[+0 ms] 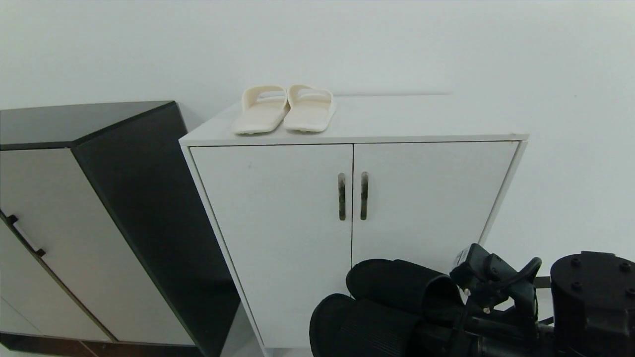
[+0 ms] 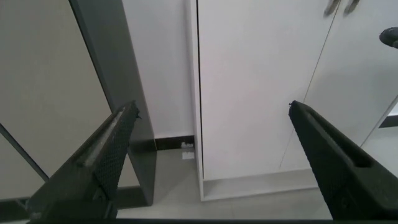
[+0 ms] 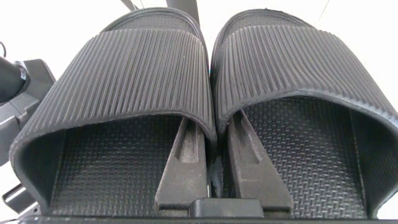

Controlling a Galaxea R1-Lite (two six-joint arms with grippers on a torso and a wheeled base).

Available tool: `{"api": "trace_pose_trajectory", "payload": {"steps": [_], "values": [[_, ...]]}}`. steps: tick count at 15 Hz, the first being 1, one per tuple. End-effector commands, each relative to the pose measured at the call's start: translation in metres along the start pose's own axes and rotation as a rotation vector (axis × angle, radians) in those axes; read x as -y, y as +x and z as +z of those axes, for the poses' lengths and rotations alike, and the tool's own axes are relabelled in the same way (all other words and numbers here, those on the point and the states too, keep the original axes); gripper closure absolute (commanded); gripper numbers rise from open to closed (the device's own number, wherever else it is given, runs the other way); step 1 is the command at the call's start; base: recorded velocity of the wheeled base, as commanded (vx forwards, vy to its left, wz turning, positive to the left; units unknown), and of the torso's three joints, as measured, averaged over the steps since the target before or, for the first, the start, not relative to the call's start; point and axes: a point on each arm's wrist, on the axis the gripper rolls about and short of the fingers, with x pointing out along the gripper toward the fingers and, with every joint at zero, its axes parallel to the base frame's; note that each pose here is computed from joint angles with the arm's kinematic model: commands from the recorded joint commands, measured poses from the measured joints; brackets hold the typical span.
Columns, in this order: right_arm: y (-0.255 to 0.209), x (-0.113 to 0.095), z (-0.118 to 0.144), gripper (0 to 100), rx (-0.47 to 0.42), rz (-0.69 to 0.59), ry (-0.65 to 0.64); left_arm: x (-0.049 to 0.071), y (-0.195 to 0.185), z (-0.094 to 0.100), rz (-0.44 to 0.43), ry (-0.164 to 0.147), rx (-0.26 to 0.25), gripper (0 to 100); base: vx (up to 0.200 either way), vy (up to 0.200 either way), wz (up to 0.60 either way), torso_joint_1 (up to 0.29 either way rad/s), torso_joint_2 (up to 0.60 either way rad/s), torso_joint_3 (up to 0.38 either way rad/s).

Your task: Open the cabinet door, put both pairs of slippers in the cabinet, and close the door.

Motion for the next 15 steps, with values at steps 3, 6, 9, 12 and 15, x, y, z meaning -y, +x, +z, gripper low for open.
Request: {"api": "trace_pose_trajectory", "payload": {"steps": [3, 6, 9, 12, 15], "values": [[0.000, 0.000, -0.001, 100, 0.000, -0.001, -0.002, -0.001, -0.003, 0.016, 0.021, -0.017, 0.045, 0, 0.000, 0.000, 0.00, -0.100, 0.46, 0.352], [0.000, 0.000, 0.000, 100, 0.011, 0.002, -0.006, -0.003, 0.009, 0.085, -0.014, -0.097, 0.020, 0, 0.000, 0.000, 0.00, -0.061, 0.44, 0.375], [-0.001, 0.000, 0.000, 100, 0.011, 0.002, -0.029, -0.001, 0.045, 0.094, -0.187, -0.070, -0.111, 0, 0.000, 0.000, 0.00, -0.022, 0.38, 0.347], [-0.002, 0.000, -0.001, 100, 0.031, 0.004, -0.030, 0.003, 0.067, 0.099, -0.438, -0.096, -0.174, 0, 0.000, 0.000, 0.00, 0.004, 0.10, 0.094], [-0.003, 0.000, -0.002, 100, 0.035, 0.002, -0.028, 0.006, 0.090, 0.123, -0.563, -0.106, -0.181, 0, 0.000, 0.000, 0.00, 0.001, 0.01, 0.017]]}}
